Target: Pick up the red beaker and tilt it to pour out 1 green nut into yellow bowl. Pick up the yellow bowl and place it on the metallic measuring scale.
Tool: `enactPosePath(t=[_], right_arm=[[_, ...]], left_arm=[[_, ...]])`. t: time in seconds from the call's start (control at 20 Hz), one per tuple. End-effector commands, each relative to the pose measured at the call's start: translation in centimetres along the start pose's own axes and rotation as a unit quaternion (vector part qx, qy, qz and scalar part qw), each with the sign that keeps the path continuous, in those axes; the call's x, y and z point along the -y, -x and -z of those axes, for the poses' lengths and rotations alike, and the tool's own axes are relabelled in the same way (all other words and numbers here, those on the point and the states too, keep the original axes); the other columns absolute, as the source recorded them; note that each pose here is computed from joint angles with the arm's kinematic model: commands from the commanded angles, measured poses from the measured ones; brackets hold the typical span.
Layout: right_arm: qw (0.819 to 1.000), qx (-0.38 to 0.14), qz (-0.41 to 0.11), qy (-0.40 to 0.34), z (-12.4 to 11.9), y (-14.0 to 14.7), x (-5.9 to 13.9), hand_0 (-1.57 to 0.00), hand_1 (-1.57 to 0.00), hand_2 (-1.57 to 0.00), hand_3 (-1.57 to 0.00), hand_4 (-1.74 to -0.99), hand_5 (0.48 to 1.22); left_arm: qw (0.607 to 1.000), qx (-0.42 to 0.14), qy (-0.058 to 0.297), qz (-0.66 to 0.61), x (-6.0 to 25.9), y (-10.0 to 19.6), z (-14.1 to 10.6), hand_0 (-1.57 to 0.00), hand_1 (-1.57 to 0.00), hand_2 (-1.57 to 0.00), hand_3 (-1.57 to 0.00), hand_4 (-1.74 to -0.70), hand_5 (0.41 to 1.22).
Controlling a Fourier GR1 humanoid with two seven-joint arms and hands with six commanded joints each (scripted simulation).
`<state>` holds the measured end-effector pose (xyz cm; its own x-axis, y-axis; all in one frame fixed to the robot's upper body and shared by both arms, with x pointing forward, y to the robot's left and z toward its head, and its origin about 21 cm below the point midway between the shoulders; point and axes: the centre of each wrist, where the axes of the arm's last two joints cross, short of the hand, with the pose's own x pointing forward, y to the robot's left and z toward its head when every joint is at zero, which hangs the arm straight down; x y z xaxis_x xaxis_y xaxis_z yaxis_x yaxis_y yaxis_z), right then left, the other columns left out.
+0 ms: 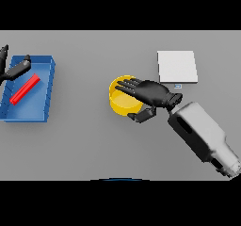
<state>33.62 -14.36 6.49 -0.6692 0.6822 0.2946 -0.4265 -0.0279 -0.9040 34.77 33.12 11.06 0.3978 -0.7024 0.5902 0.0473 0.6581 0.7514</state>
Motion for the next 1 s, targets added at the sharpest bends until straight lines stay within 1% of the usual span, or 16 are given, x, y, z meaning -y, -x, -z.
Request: enactPosePath(t=[0.0,0.05,0.2,0.25,0.35,0.45,0.5,0.55,0.65,0.7,0.8,0.85,0.9,0.95], right_arm=[[1.000,0.000,0.001,-0.009,0.3,0.1,0.0,0.00,0.00,0.00,0.00,-1.244,0.685],[1.000,0.002,-0.002,-0.016,0.6,0.1,-0.1,0.00,0.00,0.00,0.00,-1.243,0.682],[0.999,-0.001,-0.012,-0.048,1.4,0.4,-0.7,0.00,0.00,0.00,0.00,-1.270,0.678],[0.998,0.005,-0.011,-0.057,1.6,0.1,-1.2,0.00,0.00,0.00,0.00,-1.281,0.674],[0.997,-0.009,-0.020,-0.070,1.9,0.6,-0.8,0.00,0.00,0.00,0.00,-1.295,0.671],[0.996,-0.006,-0.024,-0.082,2.2,0.3,-0.7,0.00,0.00,0.00,0.00,-1.303,0.674],[0.995,-0.013,-0.030,-0.092,2.4,0.5,-0.5,0.00,0.00,0.00,0.00,-1.306,0.681],[0.994,-0.008,-0.035,-0.099,2.6,0.3,-0.8,0.00,0.00,0.00,0.00,-1.307,0.690],[0.994,-0.014,-0.036,-0.106,2.9,-0.1,-1.2,0.00,0.00,0.00,0.00,-1.304,0.713],[0.994,-0.015,-0.039,-0.104,3.0,-0.2,-0.8,0.00,0.00,0.00,-0.01,-1.308,0.729],[0.993,-0.028,-0.045,-0.109,3.3,-0.3,-0.8,-0.02,-0.04,-0.07,-0.09,-1.339,0.784],[0.992,-0.028,-0.052,-0.114,3.3,-0.4,-0.8,-0.09,-0.11,-0.13,-0.16,-1.362,0.820],[0.991,-0.021,-0.058,-0.118,3.3,-0.5,-0.9,-0.26,-0.24,-0.23,-0.25,-1.387,0.900],[0.991,-0.018,-0.056,-0.122,3.3,-0.4,-0.9,-0.51,-0.44,-0.39,-0.36,-1.425,0.964]], left_arm=[[1.000,0.000,0.000,0.001,0.0,0.1,0.1,0.00,0.00,0.00,0.00,-0.80,0.725],[1.000,0.003,-0.001,0.001,0.0,-0.1,0.2,0.00,0.00,0.00,0.00,-0.80,0.729],[1.000,0.004,-0.004,0.002,-0.3,0.1,0.2,0.00,0.00,0.00,0.00,-0.80,0.734],[1.000,0.004,0.000,0.001,-0.1,0.3,0.1,0.00,0.00,0.00,0.00,-0.80,0.734],[1.000,0.003,-0.003,0.001,-0.2,0.3,0.2,0.00,0.00,0.00,0.00,-0.80,0.735],[1.000,0.007,-0.004,0.000,-0.1,-0.2,0.2,0.00,0.00,0.00,0.00,-0.80,0.738],[1.000,0.004,-0.005,0.002,-0.4,0.1,0.3,0.00,0.00,0.00,0.00,-0.80,0.736],[1.000,0.007,-0.006,0.003,-0.5,0.2,0.2,0.00,0.00,0.00,0.00,-0.80,0.735],[1.000,0.002,-0.008,0.002,-0.4,0.2,0.2,0.00,0.00,0.00,0.00,-0.79,0.731],[1.000,0.003,-0.006,0.002,-0.2,0.0,0.2,0.00,0.00,0.00,0.00,-0.79,0.729],[1.000,0.004,-0.007,0.003,-0.5,0.0,0.4,0.00,0.00,0.00,0.00,-0.79,0.725],[1.000,0.005,-0.004,0.002,-0.5,-0.1,0.3,0.00,0.00,0.00,0.00,-0.79,0.723],[1.000,0.010,-0.005,0.001,-0.7,-0.2,0.4,0.00,0.00,0.00,0.00,-0.79,0.722],[1.000,0.009,-0.006,-0.001,-0.7,0.0,0.3,0.00,0.00,0.00,0.00,-0.79,0.723]])
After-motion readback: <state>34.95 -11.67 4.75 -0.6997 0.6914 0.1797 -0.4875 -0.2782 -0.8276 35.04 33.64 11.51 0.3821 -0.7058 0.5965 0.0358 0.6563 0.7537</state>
